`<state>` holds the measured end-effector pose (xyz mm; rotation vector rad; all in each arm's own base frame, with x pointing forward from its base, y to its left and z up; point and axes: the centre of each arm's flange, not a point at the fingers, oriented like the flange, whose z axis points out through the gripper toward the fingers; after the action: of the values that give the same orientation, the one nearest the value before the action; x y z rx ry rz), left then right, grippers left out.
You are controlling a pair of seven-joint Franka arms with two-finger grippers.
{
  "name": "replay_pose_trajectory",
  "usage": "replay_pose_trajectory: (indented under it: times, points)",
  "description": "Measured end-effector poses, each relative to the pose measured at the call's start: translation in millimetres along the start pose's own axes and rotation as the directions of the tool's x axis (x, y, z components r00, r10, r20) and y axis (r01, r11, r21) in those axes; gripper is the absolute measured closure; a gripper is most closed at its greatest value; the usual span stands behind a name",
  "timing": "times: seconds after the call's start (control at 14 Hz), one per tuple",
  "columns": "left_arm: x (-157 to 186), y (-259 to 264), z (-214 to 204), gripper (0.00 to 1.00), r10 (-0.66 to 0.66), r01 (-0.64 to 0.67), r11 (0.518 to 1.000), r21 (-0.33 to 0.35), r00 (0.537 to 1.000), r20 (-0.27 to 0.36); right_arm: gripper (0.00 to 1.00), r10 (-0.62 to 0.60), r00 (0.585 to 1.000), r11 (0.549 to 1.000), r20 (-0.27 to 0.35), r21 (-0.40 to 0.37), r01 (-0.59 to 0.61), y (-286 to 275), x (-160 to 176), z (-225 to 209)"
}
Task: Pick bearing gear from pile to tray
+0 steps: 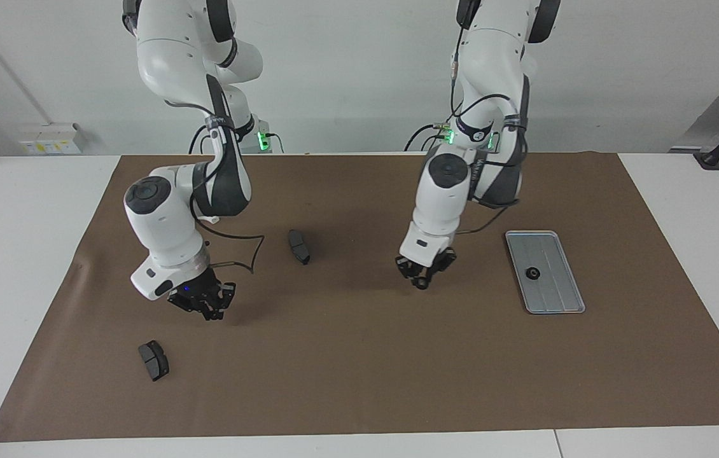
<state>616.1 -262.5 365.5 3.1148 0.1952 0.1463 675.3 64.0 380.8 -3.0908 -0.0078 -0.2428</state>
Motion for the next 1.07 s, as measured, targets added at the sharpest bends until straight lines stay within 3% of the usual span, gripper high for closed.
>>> replay_pose_trajectory:
  times: [0.28, 0.57, 0.71, 1.07]
  points:
    - [53, -153, -27, 0.66, 0.067, -0.068, 0.997, 0.027, 0.997, 0.027, 0.77, 0.111, 0.994, 0.993, 0.021, 0.023, -0.112, -82, -18, -35]
    - [51, -264, -10, 0.66, 0.133, -0.137, 0.990, 0.034, 0.987, 0.090, 0.77, 0.215, 0.976, 0.975, 0.037, 0.042, -0.217, -186, -50, -35]
    - [36, -297, 6, 0.66, 0.153, -0.158, 0.987, 0.028, 0.981, 0.119, 0.77, 0.270, 0.962, 0.960, 0.025, 0.069, -0.271, -242, -71, -34]
    - [-12, -314, 44, 0.64, 0.158, -0.162, 0.987, 0.024, 0.981, 0.108, 0.77, 0.289, 0.957, 0.955, 0.009, 0.072, -0.289, -333, -121, 6]
